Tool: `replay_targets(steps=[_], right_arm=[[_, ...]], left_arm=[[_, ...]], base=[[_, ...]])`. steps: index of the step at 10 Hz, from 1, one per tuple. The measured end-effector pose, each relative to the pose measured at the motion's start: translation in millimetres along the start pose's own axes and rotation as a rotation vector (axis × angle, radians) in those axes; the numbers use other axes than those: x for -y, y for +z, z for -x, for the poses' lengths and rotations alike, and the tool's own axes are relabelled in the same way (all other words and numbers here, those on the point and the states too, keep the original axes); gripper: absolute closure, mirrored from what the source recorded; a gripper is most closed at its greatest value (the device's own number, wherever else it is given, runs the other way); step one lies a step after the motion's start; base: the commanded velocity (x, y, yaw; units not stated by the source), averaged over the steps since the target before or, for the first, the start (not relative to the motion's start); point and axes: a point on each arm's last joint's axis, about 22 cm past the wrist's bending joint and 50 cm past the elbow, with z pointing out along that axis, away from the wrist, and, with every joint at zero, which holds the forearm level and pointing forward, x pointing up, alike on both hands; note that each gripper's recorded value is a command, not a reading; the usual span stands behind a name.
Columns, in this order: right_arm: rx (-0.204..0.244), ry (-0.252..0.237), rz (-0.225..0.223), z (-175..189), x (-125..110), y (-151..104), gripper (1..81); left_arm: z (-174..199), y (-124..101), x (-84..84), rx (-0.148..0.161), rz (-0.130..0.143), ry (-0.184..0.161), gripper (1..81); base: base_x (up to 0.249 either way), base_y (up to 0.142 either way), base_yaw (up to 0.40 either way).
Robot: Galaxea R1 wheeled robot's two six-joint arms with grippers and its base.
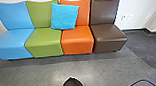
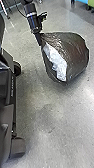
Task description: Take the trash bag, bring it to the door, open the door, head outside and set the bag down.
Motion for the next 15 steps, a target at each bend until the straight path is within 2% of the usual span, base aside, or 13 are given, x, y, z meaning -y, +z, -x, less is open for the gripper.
replay_targets(steps=[3,5,6,8,10,11,14,15], right_arm=[[-0.026,-0.011,0.004,3,18,-23,1.0],[-0.033,-0.013,0.015,17,25,-32,1.0],[-0.041,-0.011,0.017,23,29,-36,1.0],[-0.033,0.01,0.026,46,30,-31,1.0],[-0.01,0.045,0.038,72,25,-21,1.0],[-0.007,0.064,0.046,83,22,-20,1.0],[0.045,0.131,0.081,138,7,-12,1.0],[0.051,0.155,0.096,156,0,-9,1.0]], left_arm=[[9,-34,-13.0,-0.011,0.0,0.031,81.1],[16,-63,-21.8,-0.025,-0.002,0.06,81.1],[20,-77,-26.1,-0.03,-0.002,0.068,81.1],[38,-95,-34.1,-0.021,0.006,0.09,81.1],[67,-103,-29.6,0.015,0.005,0.097,81.1],[83,-108,-22.2,0.036,-0.004,0.092,81.1],[133,-119,-10.3,0.092,-0.02,0.109,81.1],[153,-123,-4.8,0.116,-0.026,0.102,81.1]], base=[[0.0,0.0,0.0],[0.0,0.0,0.0],[0.0,0.0,0.0],[0.0,0.0,0.0],[0.0,0.0,0.0],[0.0,0.0,0.0],[0.0,0.0,0.0],[0.0,0.0,0.0]])
